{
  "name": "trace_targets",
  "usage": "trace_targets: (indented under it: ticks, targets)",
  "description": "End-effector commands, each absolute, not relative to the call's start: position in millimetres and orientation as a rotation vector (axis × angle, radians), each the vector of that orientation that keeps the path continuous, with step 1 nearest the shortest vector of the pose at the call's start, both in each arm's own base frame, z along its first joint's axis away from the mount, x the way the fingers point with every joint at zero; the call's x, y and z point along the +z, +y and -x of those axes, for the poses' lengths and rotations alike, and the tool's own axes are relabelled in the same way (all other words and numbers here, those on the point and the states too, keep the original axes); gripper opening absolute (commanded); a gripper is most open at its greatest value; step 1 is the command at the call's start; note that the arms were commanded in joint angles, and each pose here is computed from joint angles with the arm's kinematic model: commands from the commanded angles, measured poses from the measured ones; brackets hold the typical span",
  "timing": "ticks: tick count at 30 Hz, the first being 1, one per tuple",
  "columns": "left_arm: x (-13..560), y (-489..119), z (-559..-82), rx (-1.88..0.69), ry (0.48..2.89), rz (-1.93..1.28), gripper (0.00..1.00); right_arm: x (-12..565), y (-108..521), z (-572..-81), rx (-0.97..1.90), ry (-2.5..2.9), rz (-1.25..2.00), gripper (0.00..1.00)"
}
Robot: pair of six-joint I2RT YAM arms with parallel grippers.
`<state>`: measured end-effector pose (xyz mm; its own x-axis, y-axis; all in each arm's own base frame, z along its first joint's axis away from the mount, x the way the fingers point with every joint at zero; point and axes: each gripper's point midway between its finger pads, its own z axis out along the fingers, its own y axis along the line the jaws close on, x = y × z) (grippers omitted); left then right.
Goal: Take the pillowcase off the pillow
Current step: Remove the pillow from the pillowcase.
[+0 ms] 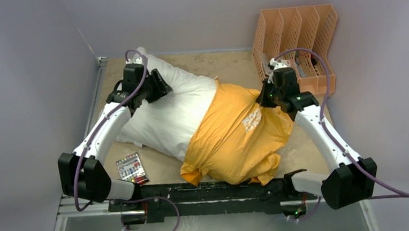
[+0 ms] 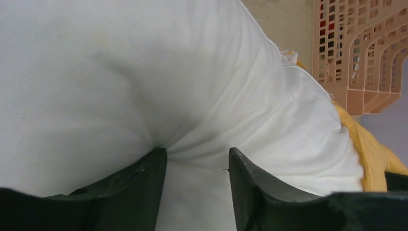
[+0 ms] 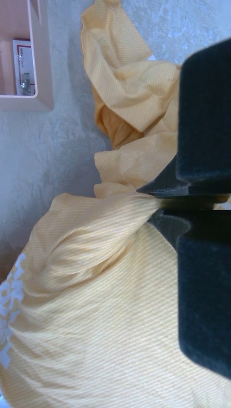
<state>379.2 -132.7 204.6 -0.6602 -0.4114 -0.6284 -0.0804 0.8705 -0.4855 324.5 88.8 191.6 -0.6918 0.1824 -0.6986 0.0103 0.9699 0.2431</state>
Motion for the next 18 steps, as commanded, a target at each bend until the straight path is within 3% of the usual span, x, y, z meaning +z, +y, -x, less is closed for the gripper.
trace_targets:
  ticks: [1,10,15,18]
  targets:
    - [219,-139,-386,-0.552,2.224,0.359,0.58,227,61,-347,0.171,2.141,-0.138,0.00]
    - [253,-223,-402,-0.264,2.276,0.211,0.72,283,74,-335,0.329,1.875,-0.166,0.00]
    - [197,-245,-400,0.065,2.446,0.033,0.76,288,99,-326,0.337,1.804,0.177,0.00]
    - [164,-277,-392,-0.118,2.533,-0.069,0.84,292,110,-318,0.331,1.701,0.312,0.00]
